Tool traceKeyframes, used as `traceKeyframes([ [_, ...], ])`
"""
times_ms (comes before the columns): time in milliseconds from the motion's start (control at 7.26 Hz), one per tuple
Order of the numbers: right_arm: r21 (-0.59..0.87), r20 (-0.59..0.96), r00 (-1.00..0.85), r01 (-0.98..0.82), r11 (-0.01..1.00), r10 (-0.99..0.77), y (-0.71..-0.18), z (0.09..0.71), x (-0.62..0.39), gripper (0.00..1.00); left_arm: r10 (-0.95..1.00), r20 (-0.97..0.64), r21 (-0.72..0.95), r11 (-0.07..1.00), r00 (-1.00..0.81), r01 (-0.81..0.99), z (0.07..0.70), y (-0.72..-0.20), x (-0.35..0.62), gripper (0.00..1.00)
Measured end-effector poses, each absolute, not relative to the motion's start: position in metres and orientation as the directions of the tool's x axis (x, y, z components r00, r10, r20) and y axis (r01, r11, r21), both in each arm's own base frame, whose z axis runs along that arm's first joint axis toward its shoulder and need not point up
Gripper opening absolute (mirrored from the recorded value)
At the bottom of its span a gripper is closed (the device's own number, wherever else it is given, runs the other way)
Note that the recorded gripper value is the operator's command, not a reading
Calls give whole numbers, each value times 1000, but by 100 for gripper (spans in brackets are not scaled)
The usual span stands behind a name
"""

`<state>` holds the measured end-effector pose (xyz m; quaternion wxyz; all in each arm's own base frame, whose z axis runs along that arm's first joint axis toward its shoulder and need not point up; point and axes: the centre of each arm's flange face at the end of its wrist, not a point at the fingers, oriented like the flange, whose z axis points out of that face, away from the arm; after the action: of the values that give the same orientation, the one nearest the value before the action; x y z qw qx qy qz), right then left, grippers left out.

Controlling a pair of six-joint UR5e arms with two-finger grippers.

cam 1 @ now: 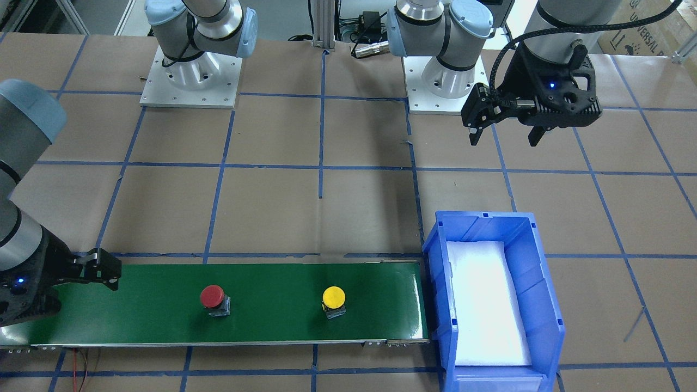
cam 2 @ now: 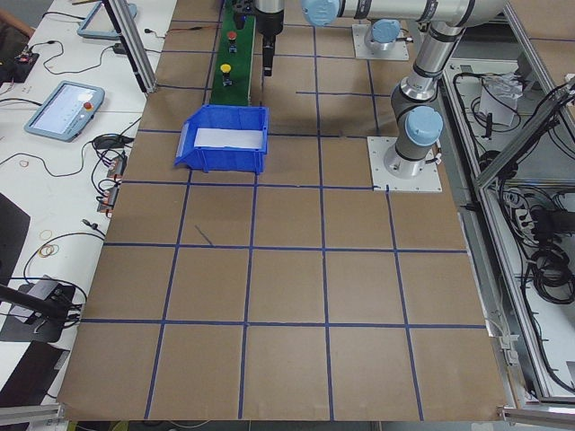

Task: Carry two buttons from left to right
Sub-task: 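Move the right gripper over the belt's far end above the red button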

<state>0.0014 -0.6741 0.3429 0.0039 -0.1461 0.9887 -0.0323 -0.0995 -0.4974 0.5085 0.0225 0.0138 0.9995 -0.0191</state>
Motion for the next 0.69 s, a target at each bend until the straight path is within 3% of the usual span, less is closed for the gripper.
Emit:
traceKeyframes([
  [275, -46, 4, -837, -547, 836, -548, -661, 345, 4, 100, 28, -45, -38, 999, -999, 29, 509, -497, -100, 100],
  [689, -36, 11, -558, -829, 558, -830, -657, 340, 5, 100, 29, -45, -39, 999, -999, 31, 509, -497, -101, 100],
])
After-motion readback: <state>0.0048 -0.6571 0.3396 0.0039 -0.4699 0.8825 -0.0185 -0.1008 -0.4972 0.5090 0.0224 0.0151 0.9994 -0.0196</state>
